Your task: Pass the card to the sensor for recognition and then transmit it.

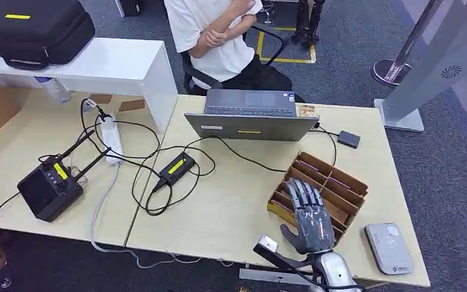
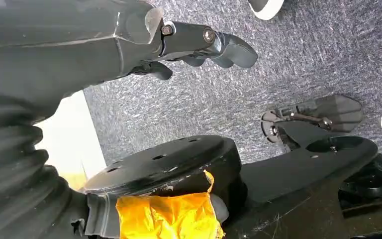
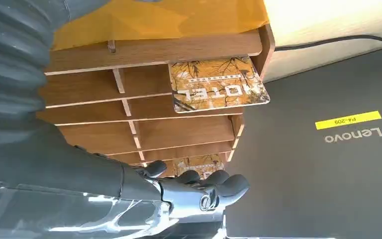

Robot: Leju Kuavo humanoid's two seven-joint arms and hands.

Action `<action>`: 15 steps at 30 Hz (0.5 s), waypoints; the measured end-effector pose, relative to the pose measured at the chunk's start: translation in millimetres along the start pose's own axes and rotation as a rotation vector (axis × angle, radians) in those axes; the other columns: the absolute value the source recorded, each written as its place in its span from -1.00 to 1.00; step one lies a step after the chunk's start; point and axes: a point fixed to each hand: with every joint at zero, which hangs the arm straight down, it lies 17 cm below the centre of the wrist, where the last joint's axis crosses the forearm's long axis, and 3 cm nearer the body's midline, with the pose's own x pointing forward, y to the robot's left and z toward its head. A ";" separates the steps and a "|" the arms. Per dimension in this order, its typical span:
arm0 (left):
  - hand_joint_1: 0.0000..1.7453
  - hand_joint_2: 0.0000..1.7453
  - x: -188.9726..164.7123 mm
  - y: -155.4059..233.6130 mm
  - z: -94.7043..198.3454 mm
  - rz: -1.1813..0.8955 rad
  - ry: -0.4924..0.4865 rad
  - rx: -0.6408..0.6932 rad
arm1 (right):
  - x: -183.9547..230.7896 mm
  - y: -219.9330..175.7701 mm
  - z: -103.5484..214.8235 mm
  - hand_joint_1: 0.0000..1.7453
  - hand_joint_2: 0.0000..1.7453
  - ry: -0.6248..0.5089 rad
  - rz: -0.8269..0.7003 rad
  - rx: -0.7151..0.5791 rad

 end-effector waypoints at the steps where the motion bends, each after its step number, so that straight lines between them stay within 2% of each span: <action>1: -1.00 1.00 0.0 -0.1 0.0 0.000 0.000 0.000 | 0.0 0.0 -0.1 -1.00 1.00 0.000 0.000 0.000; 15: -1.00 1.00 0.0 -0.1 0.0 0.000 0.000 0.000 | -0.6 0.7 -0.8 -1.00 1.00 0.007 -0.002 0.002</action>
